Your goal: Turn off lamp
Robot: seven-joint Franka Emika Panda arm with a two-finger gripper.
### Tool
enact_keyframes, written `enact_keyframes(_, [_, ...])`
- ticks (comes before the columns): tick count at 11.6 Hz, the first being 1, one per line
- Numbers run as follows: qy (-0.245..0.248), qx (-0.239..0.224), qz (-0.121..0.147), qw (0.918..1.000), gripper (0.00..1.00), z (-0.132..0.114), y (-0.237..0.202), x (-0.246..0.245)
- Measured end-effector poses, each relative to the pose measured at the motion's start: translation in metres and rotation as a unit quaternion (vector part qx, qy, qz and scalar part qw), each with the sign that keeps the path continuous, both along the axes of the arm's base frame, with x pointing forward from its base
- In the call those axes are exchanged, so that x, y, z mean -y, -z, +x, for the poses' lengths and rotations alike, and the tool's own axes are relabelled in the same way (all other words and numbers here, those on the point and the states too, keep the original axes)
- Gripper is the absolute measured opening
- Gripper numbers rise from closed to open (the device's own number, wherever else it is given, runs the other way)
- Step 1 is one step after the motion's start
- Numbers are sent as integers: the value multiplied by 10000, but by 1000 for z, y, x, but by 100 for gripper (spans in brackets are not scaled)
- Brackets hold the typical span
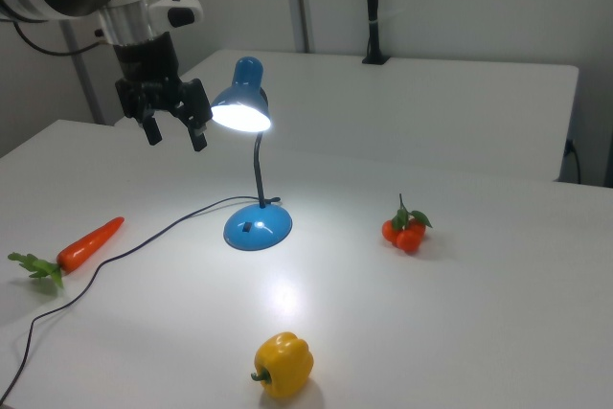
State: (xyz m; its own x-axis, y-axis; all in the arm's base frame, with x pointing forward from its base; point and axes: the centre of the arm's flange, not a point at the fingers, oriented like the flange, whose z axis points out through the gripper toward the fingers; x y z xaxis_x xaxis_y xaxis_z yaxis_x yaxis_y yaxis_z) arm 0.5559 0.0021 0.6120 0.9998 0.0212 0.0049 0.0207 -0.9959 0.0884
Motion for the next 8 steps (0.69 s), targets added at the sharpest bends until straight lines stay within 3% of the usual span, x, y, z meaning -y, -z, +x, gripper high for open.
enact_keyframes(1, [-44, -4, 0, 10000, 92, 0, 0, 0])
enact_keyframes(5, [-178, -22, -1, 9998, 27, 0, 1, 1])
enact_keyframes(7, [-181, -22, -1, 9998, 3, 0, 1, 1])
enact_keyframes(8, [-180, -22, -1, 9998, 1, 0, 1, 1])
